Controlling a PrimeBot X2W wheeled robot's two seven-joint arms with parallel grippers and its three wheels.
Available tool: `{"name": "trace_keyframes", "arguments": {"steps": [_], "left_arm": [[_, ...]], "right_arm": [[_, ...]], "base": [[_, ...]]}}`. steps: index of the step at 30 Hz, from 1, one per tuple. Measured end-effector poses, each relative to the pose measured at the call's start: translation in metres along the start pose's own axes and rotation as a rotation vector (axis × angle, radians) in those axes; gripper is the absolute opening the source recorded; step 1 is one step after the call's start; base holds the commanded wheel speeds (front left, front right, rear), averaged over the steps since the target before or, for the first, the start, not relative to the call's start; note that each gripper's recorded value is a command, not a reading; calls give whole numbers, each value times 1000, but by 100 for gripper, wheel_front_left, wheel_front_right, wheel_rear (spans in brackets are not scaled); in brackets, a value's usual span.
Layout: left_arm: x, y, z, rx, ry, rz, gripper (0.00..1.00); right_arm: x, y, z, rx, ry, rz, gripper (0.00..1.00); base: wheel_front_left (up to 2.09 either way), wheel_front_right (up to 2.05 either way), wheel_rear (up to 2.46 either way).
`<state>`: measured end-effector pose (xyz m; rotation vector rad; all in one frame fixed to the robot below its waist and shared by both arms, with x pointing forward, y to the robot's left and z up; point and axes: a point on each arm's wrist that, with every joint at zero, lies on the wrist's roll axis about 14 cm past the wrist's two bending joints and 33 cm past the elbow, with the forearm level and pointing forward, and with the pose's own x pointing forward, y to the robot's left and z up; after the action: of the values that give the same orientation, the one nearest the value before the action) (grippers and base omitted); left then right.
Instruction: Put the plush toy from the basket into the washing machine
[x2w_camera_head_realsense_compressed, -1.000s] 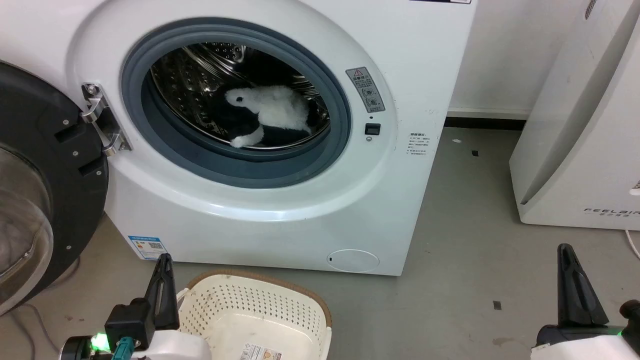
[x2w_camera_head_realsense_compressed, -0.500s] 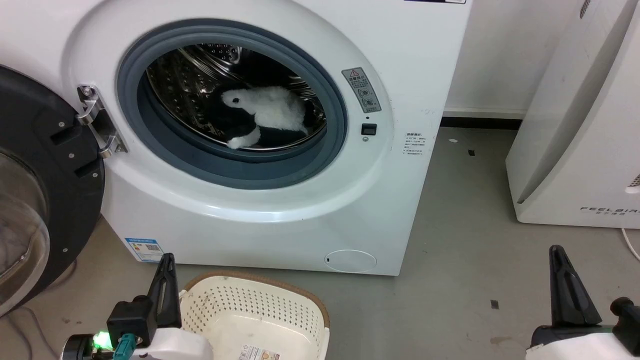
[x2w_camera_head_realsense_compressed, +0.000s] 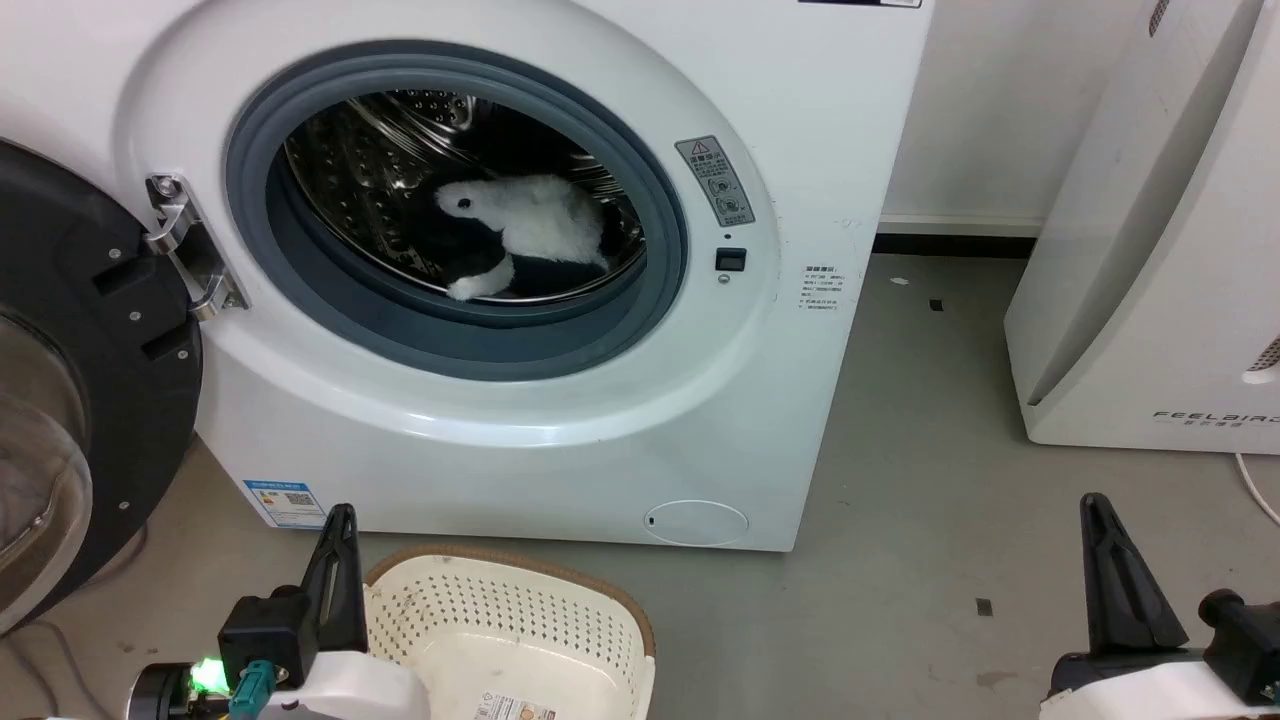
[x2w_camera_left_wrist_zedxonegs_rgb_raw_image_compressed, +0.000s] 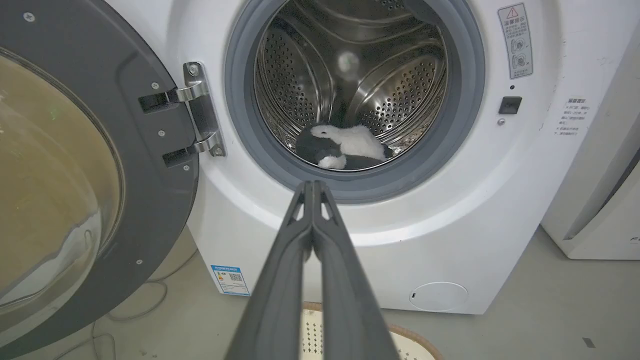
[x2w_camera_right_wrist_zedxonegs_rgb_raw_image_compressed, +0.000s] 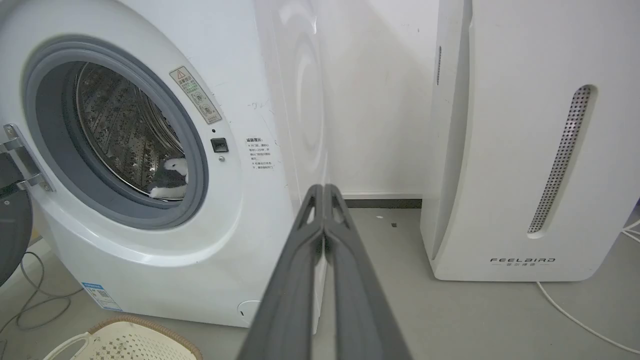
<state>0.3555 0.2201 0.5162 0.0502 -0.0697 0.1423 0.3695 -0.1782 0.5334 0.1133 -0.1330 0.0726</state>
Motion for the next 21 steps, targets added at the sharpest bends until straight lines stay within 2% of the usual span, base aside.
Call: {"name": "trace_keyframes", "arguments": {"steps": [21], "left_arm": [[3, -10, 2, -2, 18, -36, 0]], "right_arm": [[0, 4, -3, -31, 38, 15, 0]], "base": [[0, 0, 0]]}}
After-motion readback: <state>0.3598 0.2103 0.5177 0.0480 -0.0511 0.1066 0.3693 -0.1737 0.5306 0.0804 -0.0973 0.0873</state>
